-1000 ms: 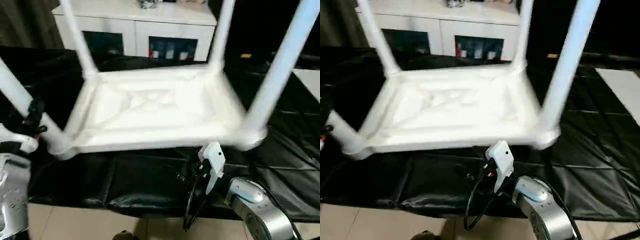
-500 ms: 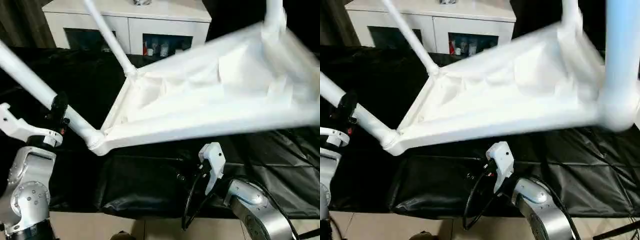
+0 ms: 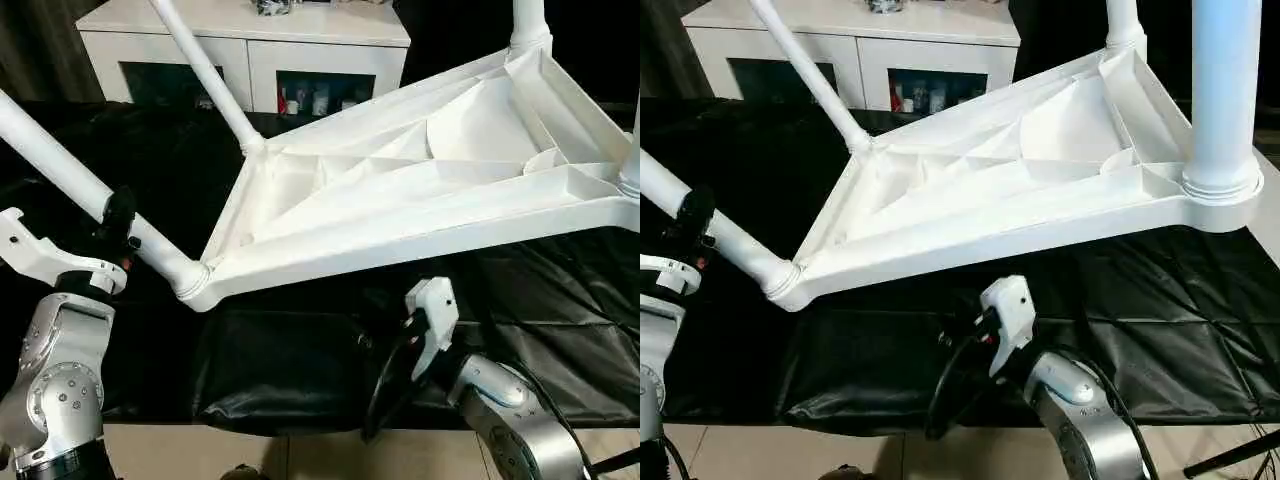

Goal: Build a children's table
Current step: Flip table

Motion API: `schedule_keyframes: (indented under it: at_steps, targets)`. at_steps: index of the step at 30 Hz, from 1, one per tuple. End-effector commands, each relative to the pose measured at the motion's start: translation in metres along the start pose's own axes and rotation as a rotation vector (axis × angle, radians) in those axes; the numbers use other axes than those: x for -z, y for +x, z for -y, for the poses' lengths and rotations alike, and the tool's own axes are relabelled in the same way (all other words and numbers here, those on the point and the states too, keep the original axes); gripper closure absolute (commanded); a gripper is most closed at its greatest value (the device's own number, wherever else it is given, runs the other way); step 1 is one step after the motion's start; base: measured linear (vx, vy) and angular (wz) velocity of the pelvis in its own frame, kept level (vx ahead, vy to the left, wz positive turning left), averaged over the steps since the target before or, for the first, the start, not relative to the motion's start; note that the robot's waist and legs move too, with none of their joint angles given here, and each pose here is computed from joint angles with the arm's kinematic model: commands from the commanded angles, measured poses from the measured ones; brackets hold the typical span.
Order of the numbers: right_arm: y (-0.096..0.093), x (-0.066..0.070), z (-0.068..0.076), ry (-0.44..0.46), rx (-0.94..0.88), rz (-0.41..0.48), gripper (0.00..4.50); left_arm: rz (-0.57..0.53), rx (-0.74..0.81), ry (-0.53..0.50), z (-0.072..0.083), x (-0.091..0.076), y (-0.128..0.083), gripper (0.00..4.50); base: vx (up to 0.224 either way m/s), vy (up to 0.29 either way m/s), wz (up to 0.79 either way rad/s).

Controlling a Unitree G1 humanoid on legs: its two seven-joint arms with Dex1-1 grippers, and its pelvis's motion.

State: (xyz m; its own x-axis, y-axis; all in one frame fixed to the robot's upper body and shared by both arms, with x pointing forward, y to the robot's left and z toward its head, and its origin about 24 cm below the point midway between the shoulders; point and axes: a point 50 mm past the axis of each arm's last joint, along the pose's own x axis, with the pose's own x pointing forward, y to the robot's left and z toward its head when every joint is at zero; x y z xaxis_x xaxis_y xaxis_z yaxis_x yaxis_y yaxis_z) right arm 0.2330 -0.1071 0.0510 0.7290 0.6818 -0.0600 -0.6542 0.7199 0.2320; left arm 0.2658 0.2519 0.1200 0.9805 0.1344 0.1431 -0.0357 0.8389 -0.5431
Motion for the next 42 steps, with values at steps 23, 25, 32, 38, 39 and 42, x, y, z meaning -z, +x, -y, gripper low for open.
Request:
schedule_keyframes:
  at_steps: [23, 25, 32, 38, 39, 42]
  targets:
    - [0.007, -0.033, 0.003, 0.458, 0.064, 0.344, 0.00, 0.063, -0.075, -0.074, 0.005, 0.002, 0.003, 2.64, 0.000, 0.000, 0.00]
    - [0.008, -0.036, 0.003, 0.485, 0.058, 0.365, 0.00, 0.063, -0.077, -0.073, 0.005, 0.003, 0.003, 2.64, 0.000, 0.000, 0.00]
    - [0.015, -0.046, -0.003, 0.513, -0.002, 0.401, 0.00, 0.062, -0.080, -0.076, 0.007, 0.005, 0.003, 2.64, 0.000, 0.000, 0.00]
    - [0.028, -0.047, 0.021, 0.511, 0.272, 0.391, 0.00, 0.063, -0.078, -0.078, 0.008, 0.006, 0.003, 2.64, 0.000, 0.000, 0.00]
    - [0.030, -0.053, 0.025, 0.554, 0.276, 0.426, 0.00, 0.066, -0.078, -0.080, 0.009, 0.007, 0.003, 2.64, 0.000, 0.000, 0.00]
    - [0.032, -0.056, 0.026, 0.567, 0.278, 0.442, 0.00, 0.067, -0.078, -0.082, 0.010, 0.007, 0.003, 2.64, 0.000, 0.000, 0.00]
